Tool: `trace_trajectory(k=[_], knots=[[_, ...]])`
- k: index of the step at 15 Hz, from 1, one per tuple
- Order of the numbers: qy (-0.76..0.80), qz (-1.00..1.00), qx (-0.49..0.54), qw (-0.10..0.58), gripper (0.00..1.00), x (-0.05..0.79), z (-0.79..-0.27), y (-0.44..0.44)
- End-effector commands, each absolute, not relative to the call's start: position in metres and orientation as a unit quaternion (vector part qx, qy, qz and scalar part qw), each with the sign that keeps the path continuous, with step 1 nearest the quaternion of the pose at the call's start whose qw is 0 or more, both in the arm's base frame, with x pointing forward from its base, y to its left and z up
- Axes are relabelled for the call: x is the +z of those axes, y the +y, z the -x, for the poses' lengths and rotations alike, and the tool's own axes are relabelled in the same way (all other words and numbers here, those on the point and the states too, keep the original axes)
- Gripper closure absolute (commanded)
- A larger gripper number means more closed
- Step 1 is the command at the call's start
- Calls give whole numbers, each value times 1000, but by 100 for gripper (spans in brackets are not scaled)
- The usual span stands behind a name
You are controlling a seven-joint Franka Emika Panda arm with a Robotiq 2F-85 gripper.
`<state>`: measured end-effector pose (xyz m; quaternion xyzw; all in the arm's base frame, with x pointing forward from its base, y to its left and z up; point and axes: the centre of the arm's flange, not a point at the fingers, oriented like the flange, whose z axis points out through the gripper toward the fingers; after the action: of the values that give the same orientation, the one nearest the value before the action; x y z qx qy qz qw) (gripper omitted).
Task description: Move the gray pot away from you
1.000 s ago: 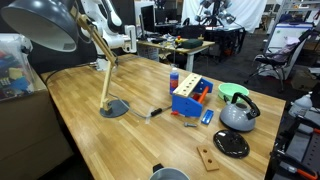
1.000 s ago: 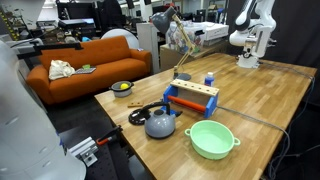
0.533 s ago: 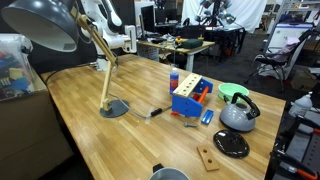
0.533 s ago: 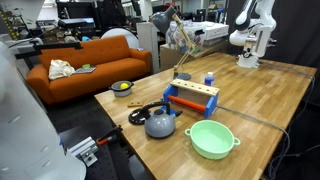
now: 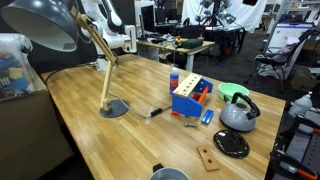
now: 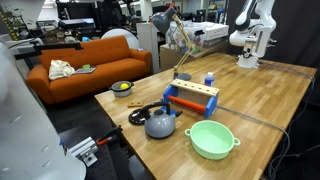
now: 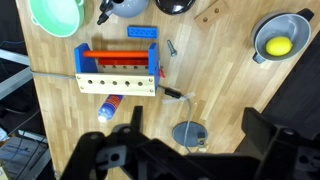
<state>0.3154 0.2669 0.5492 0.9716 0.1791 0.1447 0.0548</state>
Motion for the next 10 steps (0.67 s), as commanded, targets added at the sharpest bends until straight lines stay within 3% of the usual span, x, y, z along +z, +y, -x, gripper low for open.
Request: trace_trajectory(k=[1, 10], knots=[[179, -972, 145, 55, 0, 549, -315, 267], [246, -965, 78, -39, 0, 493, -321, 327]])
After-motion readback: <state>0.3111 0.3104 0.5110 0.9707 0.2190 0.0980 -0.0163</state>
